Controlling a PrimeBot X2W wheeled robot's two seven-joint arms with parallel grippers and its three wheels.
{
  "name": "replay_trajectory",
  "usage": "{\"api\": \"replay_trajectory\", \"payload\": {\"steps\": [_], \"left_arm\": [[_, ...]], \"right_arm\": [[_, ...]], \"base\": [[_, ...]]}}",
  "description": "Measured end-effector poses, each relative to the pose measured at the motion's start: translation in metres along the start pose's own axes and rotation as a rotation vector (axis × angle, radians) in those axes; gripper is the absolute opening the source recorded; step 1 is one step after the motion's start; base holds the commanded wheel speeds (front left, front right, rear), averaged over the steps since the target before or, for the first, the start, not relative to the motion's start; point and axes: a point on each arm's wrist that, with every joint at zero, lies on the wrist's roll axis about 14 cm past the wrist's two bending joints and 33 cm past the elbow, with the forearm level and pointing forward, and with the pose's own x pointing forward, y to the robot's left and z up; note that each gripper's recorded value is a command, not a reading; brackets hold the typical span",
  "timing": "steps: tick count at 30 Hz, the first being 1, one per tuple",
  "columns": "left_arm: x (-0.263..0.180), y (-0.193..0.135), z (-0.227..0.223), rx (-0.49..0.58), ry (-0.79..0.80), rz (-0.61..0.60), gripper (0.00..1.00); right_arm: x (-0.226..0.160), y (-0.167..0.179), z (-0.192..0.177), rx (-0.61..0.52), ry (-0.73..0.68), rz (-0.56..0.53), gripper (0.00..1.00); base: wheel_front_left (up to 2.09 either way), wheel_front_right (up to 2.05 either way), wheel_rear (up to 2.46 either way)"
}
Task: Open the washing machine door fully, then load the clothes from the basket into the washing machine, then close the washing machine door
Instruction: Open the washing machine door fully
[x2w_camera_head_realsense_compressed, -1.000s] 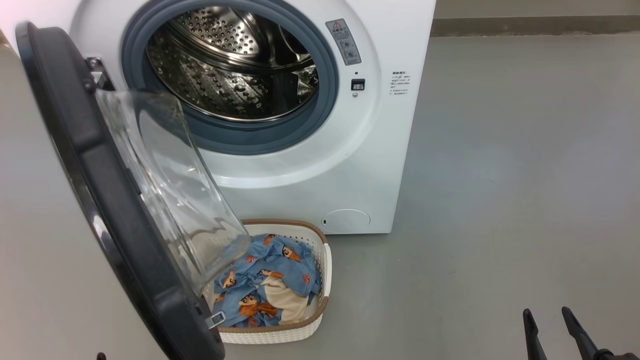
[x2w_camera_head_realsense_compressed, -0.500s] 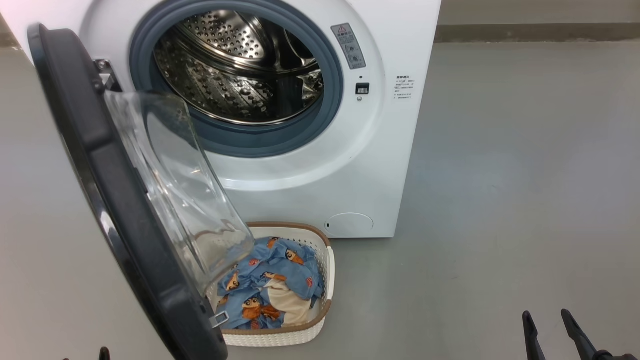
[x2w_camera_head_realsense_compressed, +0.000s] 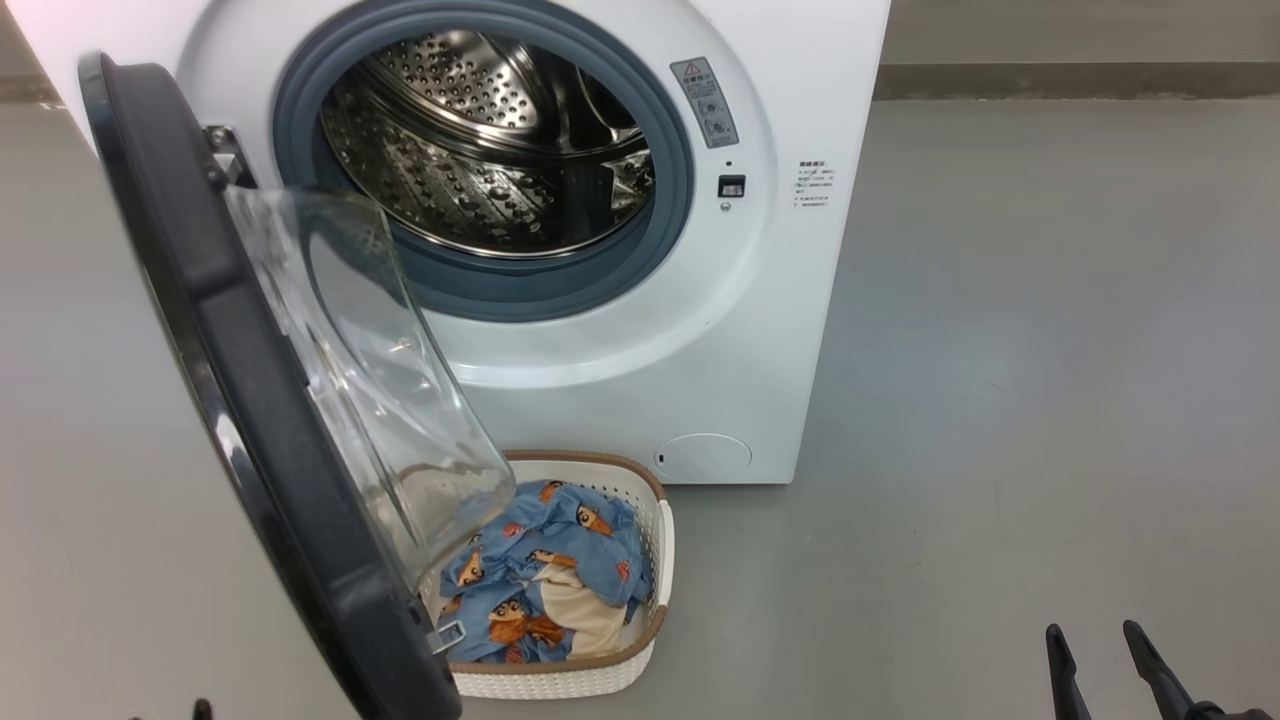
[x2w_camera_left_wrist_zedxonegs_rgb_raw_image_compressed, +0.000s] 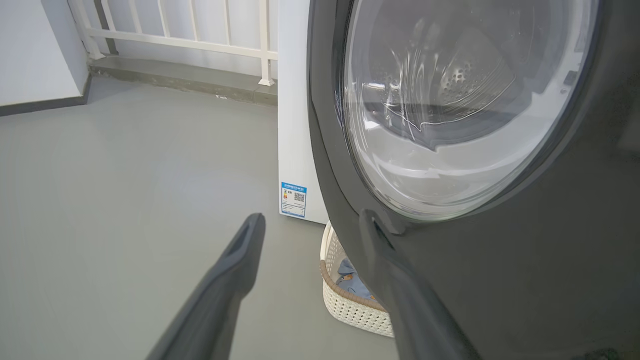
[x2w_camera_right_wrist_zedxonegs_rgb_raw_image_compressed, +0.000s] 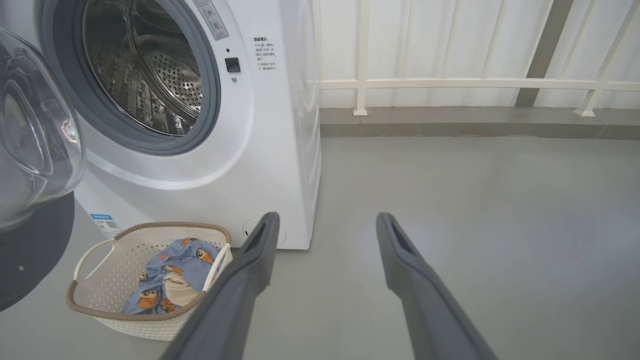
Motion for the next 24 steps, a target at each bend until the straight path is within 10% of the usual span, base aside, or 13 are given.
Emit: {"api": "replay_trajectory", "payload": {"steps": [1,24], "left_arm": [[0.0,0.0,0.001,0.0,-0.002,0.0,0.0],[0.003,0.037,0.055,-0.012,-0.177,0.129,0.0]], "right_arm": [[0.0,0.0,0.0,0.0,0.0,0.0,1.0],[0.003,-0.004,-0.001,-0.003,0.005,-0.009,1.0]], "base": [[0.0,0.0,0.0],[0.0,0.0,0.0]]}}
